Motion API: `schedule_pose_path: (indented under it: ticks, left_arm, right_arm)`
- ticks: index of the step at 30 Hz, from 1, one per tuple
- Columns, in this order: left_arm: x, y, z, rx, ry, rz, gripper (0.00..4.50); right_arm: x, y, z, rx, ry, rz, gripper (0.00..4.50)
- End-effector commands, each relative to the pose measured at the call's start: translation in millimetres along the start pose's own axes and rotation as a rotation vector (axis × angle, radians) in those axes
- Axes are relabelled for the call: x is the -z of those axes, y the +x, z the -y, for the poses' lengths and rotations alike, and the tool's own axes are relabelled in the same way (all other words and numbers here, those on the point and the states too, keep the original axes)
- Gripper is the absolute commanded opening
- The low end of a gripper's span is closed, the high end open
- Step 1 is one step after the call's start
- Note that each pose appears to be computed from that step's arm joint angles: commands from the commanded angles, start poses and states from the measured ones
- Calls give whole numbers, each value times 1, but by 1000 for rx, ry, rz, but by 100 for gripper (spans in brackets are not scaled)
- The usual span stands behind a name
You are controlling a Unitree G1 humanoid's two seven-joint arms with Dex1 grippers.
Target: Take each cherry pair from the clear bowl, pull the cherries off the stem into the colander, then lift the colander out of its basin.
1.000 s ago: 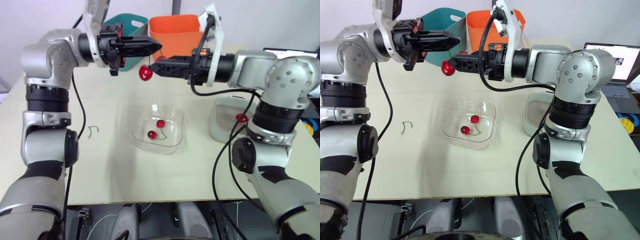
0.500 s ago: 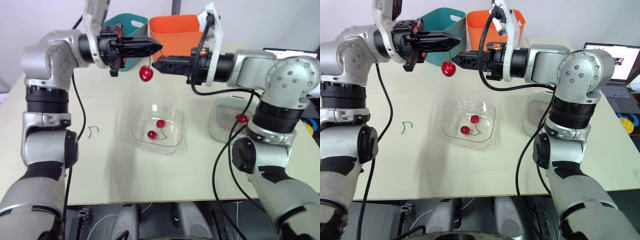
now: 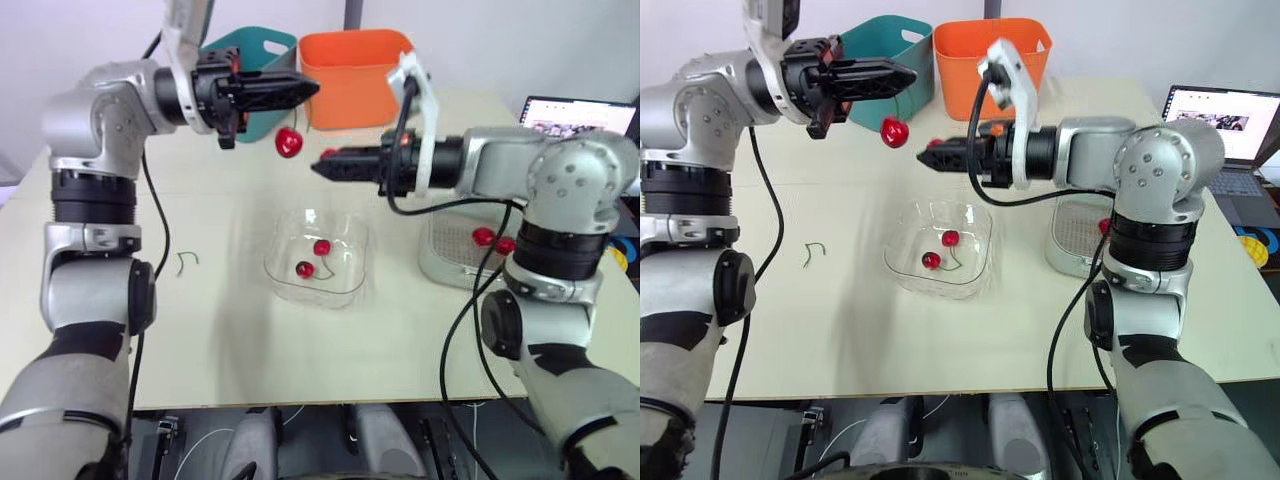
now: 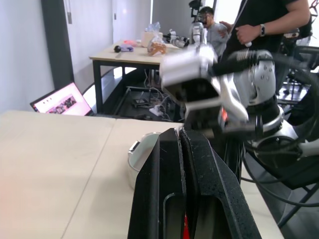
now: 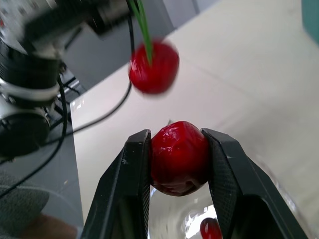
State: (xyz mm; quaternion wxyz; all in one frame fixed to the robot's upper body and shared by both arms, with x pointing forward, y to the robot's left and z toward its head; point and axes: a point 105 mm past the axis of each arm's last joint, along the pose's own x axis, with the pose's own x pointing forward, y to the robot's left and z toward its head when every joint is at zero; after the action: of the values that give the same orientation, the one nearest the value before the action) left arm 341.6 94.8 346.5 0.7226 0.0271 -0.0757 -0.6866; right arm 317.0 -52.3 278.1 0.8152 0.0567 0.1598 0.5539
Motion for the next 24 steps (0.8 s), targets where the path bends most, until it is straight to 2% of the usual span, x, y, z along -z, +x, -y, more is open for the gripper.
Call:
schedule_pose_path:
  ticks: [1, 8, 15, 17, 20, 24]
  left_arm:
    - [-18, 0, 4, 10, 64, 26, 0]
    - [-9, 0, 4, 14, 59, 0, 0]
    - [10, -3, 7, 14, 60, -63, 0]
    - [15, -4, 7, 11, 60, -78, 0]
    - [26, -6, 5, 3, 62, -114, 0]
    - [43, -9, 4, 2, 73, -194, 0]
  right_arm:
    - [-5, -5, -13, -37, -63, 8, 151]
    - [-6, -15, -4, 6, -59, 28, 151]
    - [-1, -75, 34, 245, -96, 94, 151]
    - [13, -106, 52, 362, -191, 63, 151]
    - [37, -147, 78, 527, -227, -49, 151]
    - [62, -167, 88, 594, -253, -175, 151]
